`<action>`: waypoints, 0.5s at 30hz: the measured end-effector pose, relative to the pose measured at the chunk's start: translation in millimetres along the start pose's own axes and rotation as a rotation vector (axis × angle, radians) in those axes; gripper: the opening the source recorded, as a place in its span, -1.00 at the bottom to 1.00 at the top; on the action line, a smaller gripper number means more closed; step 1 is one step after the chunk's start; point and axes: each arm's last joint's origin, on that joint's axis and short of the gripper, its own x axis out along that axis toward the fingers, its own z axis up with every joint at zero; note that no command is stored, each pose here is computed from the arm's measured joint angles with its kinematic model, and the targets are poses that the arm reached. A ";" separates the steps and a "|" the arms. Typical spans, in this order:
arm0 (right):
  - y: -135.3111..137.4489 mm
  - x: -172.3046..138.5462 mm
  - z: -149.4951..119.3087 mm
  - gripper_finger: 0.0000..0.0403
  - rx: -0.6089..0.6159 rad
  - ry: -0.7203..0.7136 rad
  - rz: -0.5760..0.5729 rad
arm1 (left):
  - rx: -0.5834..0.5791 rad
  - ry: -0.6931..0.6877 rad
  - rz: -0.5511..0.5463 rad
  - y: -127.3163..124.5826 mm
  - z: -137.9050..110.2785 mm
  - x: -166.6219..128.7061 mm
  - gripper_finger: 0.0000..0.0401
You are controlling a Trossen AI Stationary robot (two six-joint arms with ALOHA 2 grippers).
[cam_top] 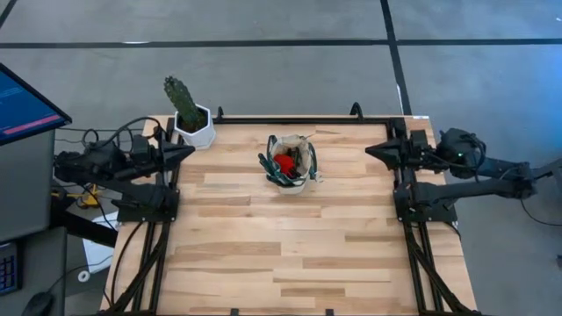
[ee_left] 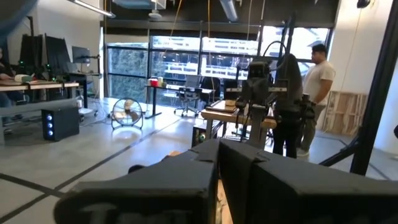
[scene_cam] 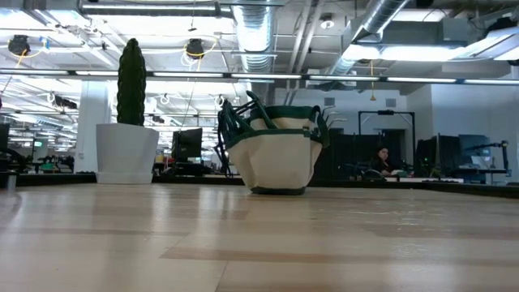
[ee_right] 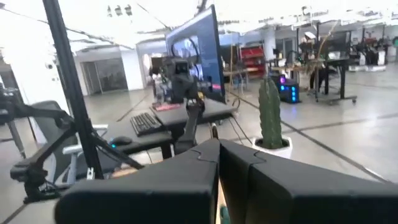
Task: Pick & Place Garden tools in Gardening bag
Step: Return to Home Position
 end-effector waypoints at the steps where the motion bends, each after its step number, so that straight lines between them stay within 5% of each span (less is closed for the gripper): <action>1: -0.6 -2.3 -1.9 -1.00 0.000 0.001 -0.010 | -0.001 -0.001 0.000 0.1 0.1 -0.2 -1.00; 15: -7.0 -38.4 -19.6 -1.00 0.003 -0.107 -0.086 | -0.003 -0.004 0.001 0.5 0.5 -0.7 -1.00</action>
